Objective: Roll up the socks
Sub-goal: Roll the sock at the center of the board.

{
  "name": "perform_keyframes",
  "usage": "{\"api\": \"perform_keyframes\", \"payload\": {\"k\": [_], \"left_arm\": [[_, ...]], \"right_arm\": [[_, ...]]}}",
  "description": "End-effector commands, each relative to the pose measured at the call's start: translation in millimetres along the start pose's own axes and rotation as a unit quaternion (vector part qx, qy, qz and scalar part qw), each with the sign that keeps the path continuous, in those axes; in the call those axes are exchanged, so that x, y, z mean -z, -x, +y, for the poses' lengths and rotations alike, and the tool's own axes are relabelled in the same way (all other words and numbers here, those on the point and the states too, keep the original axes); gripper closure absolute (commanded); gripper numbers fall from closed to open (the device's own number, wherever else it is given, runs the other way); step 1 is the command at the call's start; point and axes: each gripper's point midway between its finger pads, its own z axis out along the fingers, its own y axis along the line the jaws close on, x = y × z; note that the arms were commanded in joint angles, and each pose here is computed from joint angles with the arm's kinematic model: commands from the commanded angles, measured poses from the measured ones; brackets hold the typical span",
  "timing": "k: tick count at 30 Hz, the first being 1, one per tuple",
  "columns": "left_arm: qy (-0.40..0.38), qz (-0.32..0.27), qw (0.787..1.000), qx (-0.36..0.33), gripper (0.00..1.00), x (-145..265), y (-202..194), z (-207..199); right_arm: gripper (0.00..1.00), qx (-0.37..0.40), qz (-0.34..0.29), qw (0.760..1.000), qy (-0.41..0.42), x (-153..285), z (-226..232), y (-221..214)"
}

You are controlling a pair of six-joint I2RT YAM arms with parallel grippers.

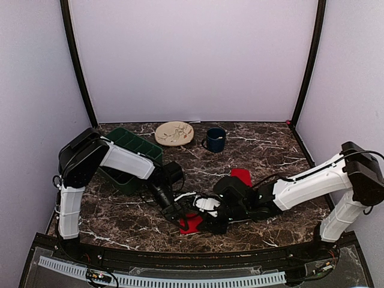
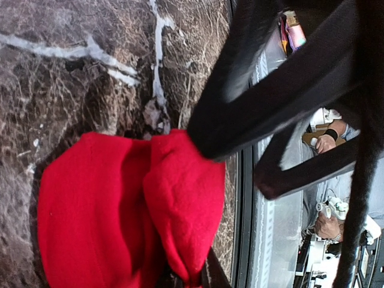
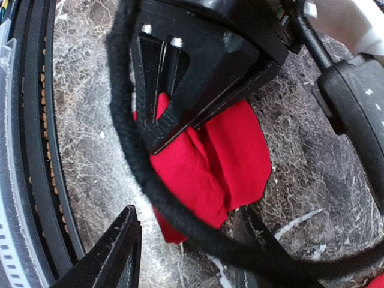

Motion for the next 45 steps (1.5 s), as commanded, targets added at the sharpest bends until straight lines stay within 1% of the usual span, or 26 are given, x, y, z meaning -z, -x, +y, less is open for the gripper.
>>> {"api": "perform_keyframes", "payload": {"k": [1,13,22,26,30,32,34,37,42,45], "left_arm": [[-0.015,0.006,1.000,0.002,0.92,-0.8,-2.9,-3.9],[-0.024,0.002,1.000,0.001,0.91,0.9,-2.9,-5.5],[-0.029,0.001,1.000,0.001,0.91,0.9,-3.2,-5.8],[-0.031,0.001,1.000,0.002,0.90,0.5,-4.1,-6.1],[-0.030,0.003,1.000,0.005,0.90,-0.3,-5.3,-4.6],[-0.023,0.006,1.000,0.007,0.90,-0.2,-6.1,-1.9],[-0.016,0.008,1.000,0.010,0.88,0.2,-6.5,0.6],[0.007,0.017,1.000,0.022,0.82,0.1,-9.2,8.7],[0.038,0.025,0.998,0.039,0.75,3.0,-11.5,15.9],[0.065,0.019,0.997,0.040,0.72,8.1,-12.0,19.6]], "right_arm": [[0.51,0.029,-0.008,1.000,0.005,-8.8,3.4,12.6],[0.50,0.038,0.007,0.999,0.025,-21.6,8.2,6.6],[0.54,0.040,0.021,0.998,0.044,-28.2,14.0,-1.4],[0.61,0.039,0.023,0.998,0.046,-30.0,13.9,-4.5],[0.76,0.040,0.025,0.998,0.052,-32.3,15.0,-5.0],[0.81,0.040,0.027,0.997,0.057,-33.4,16.0,-5.6],[0.85,0.040,0.029,0.997,0.061,-34.2,16.8,-6.5],[0.91,0.040,0.029,0.997,0.067,-34.1,17.8,-5.9],[0.94,0.038,0.030,0.996,0.075,-33.4,19.2,-7.2],[0.95,0.033,0.031,0.996,0.075,-32.6,18.3,-8.8]]}}
